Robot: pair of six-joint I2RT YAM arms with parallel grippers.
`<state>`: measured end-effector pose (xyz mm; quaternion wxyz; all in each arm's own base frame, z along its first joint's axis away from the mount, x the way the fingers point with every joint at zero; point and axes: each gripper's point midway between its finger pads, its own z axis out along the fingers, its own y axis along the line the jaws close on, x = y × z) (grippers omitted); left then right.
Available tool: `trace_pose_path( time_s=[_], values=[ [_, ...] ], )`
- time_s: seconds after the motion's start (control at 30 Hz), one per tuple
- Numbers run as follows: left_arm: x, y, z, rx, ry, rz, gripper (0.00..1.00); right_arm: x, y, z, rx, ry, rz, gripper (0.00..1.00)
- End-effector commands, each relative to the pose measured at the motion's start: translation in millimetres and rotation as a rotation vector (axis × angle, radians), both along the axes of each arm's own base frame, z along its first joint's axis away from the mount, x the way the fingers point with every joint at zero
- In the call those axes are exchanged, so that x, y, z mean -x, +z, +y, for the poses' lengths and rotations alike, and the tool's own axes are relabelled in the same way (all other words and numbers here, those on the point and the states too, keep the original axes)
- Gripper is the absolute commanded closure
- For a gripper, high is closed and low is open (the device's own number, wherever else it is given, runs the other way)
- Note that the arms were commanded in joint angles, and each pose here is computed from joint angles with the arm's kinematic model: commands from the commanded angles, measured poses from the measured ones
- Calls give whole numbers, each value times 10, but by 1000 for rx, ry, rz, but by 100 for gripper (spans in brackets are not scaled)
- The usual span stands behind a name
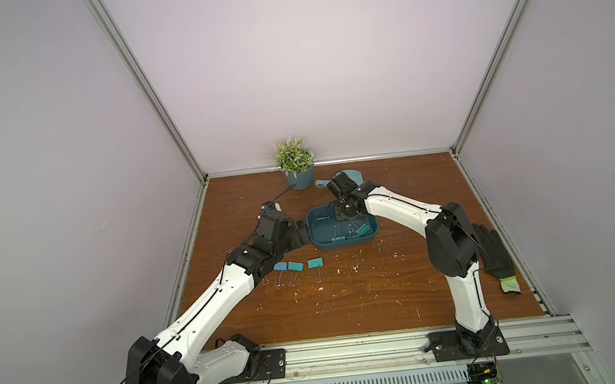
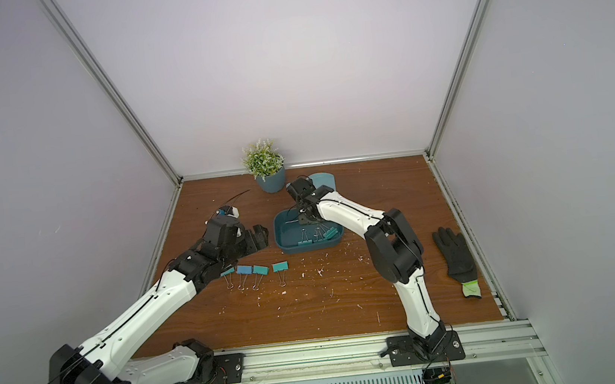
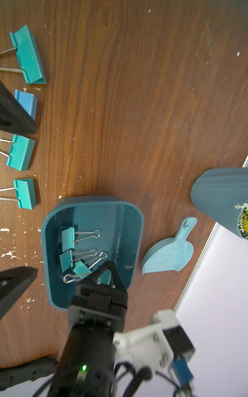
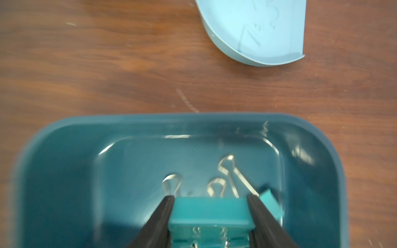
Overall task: Take out the binder clips from the storage box
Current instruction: Pick up the binder clip from the storage box, then place the binder clip at the center of the board.
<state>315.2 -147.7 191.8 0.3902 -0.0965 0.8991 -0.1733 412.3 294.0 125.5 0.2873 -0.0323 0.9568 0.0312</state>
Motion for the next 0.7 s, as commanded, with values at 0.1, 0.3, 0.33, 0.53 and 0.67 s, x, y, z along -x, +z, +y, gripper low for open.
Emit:
trace_pose_path(
  time_s=[0.1,0.3,0.33,0.53,0.67],
  values=[
    [88,106,232,-53,53,-25,1,645,354,150,-66,-38,-31,45],
    [231,215,377,-66,77,-47,1,1195,134,306,-114,-51,9,44],
    [261,230,394,-64,77,-51,1,1263,74,330,-119,-52,18,45],
    [447,224,471,-52,72,-45,1,1469,-234,443,-119,-48,47,44],
    [553,232,527,-44,76,-44,1,1484,-427,481,-118,-46,64,44]
  ],
)
